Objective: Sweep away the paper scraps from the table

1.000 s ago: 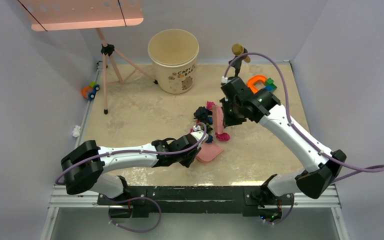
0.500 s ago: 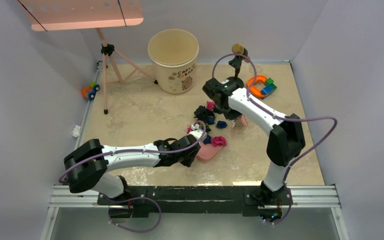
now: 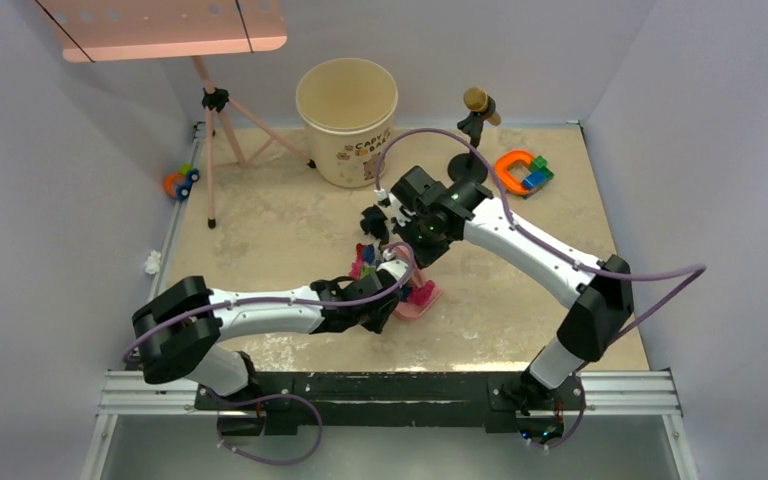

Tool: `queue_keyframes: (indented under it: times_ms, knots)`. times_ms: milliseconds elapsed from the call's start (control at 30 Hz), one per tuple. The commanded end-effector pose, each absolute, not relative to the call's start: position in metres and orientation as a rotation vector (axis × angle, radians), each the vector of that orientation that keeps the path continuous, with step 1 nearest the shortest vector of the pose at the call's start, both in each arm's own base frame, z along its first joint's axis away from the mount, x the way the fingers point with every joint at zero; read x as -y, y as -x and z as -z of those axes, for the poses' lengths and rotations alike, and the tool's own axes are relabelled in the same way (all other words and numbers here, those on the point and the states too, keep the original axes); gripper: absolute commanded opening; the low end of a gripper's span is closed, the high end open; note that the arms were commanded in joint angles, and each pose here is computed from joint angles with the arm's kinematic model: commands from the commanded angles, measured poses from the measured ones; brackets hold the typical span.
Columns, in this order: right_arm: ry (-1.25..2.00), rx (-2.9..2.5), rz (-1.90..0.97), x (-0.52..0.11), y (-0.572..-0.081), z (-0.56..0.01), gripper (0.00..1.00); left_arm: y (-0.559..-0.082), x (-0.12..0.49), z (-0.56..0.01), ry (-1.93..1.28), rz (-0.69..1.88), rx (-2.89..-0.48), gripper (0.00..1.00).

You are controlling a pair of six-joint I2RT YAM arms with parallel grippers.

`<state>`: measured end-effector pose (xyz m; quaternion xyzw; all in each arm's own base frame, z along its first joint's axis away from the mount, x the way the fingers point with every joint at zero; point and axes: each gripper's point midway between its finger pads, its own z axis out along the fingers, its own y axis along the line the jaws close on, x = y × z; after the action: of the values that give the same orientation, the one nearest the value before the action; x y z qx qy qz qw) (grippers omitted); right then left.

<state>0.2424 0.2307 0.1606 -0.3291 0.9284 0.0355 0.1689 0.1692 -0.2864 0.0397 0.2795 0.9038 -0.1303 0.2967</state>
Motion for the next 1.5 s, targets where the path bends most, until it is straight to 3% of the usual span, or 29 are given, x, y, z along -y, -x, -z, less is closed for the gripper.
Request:
queue_keyframes:
  times_ms: [0, 400, 767, 1167, 1467]
  knots:
    - [0.932, -2.595, -0.373, -0.246, -0.223, -0.186, 0.00, -0.181, 0.302, -0.053, -0.709, 0.375, -2.352, 0.00]
    - [0.387, -2.445, -0.080, -0.155, -0.265, -0.248, 0.00, -0.188, 0.298, -0.064, -0.703, 0.392, -2.245, 0.00]
    - [0.042, -2.257, 0.051, -0.102, -0.274, -0.274, 0.00, -0.195, 0.275, -0.116, -0.685, 0.344, -2.114, 0.00]
    - [-0.047, -2.238, 0.021, -0.093, -0.267, -0.266, 0.00, -0.201, 0.261, -0.195, -0.634, 0.310, -2.130, 0.00]
    - [-0.018, -2.239, -0.036, -0.096, -0.257, -0.262, 0.00, -0.247, 0.246, -0.263, -0.536, 0.247, -2.169, 0.00]
